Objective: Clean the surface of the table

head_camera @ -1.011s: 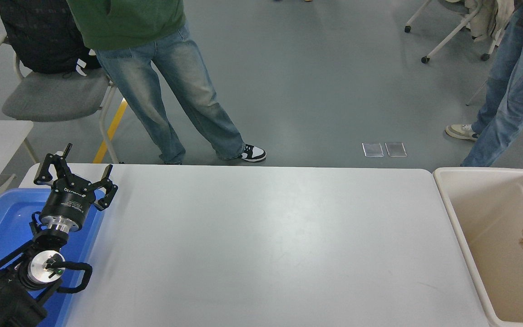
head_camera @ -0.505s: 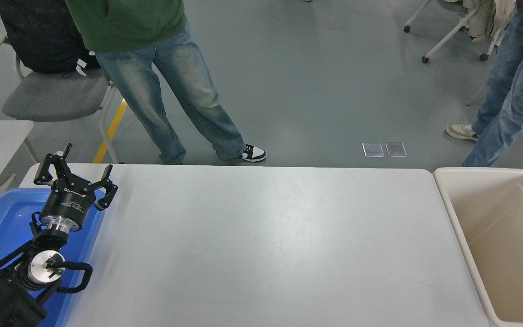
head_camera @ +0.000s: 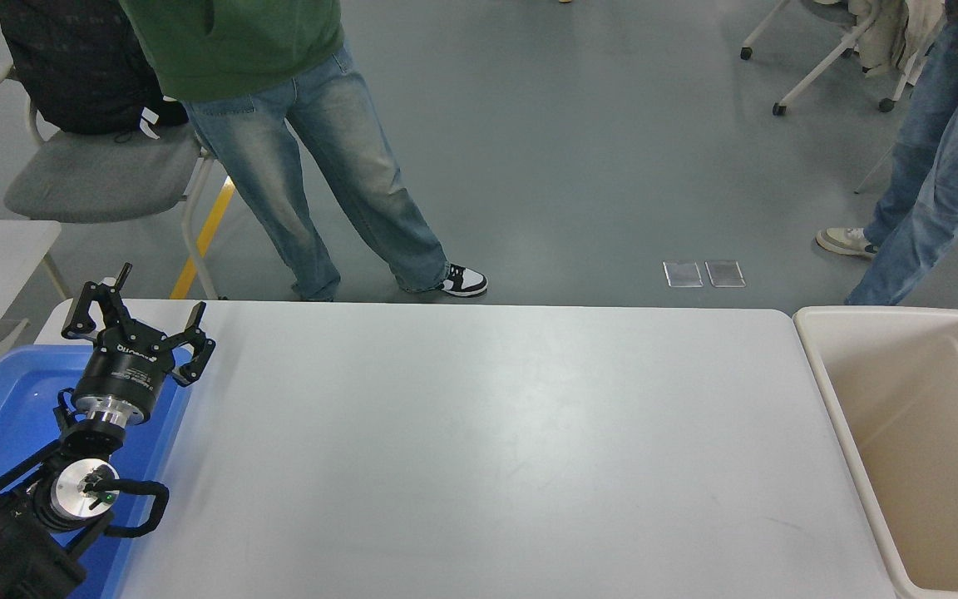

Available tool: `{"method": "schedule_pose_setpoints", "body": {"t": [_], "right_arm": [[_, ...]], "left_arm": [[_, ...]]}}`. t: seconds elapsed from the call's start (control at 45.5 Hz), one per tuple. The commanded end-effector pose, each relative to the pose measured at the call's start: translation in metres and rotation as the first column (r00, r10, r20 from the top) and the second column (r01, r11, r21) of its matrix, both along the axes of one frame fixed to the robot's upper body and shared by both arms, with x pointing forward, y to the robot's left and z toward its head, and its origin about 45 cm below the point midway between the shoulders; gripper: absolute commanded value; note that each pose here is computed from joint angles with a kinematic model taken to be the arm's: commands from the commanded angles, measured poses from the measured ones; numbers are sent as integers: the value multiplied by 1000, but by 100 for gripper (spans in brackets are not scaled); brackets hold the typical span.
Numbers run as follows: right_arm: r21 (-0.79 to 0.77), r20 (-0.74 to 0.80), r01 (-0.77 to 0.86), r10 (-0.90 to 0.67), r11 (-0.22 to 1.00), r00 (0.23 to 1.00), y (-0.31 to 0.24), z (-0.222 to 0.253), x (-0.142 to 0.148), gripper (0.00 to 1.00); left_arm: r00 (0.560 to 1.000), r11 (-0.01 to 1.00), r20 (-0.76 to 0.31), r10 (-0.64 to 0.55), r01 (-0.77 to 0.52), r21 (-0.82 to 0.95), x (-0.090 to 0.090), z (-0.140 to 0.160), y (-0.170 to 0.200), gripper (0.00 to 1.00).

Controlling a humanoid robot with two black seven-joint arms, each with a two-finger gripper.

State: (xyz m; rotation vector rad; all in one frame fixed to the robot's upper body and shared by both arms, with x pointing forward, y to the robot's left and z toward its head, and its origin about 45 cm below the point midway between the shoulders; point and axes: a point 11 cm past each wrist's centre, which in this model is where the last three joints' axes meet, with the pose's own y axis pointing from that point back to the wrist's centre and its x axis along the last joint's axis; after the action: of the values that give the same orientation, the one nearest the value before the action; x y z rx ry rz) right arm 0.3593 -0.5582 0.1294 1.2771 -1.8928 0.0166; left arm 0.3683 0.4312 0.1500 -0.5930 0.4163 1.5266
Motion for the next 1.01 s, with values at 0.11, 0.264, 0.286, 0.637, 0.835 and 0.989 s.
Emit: {"method": "schedule_pose_setpoints", "body": {"t": [0.11, 0.264, 0.286, 0.637, 0.835, 0.989], "right_arm": [[690, 356, -98, -218, 718, 909, 59, 28, 30, 100], [756, 390, -203, -181, 622, 903, 89, 29, 35, 100], [764, 393, -214, -176, 609, 903, 93, 29, 35, 100], [825, 512, -386, -258, 413, 819, 156, 23, 31, 100], [821, 540, -449, -224, 352, 811, 201, 16, 29, 100], [822, 543, -458, -228, 338, 808, 216, 13, 33, 100]], "left_arm": [[1000, 1000, 0, 0, 0, 0, 0, 0, 0, 99], [1000, 1000, 0, 0, 0, 0, 0, 0, 0, 99], [1000, 1000, 0, 0, 0, 0, 0, 0, 0, 99], [1000, 1000, 1, 0, 0, -1, 1, 1, 0, 99], [1000, 1000, 2, 0, 0, 0, 1, 1, 0, 99], [1000, 1000, 2, 0, 0, 0, 1, 1, 0, 99]]}}
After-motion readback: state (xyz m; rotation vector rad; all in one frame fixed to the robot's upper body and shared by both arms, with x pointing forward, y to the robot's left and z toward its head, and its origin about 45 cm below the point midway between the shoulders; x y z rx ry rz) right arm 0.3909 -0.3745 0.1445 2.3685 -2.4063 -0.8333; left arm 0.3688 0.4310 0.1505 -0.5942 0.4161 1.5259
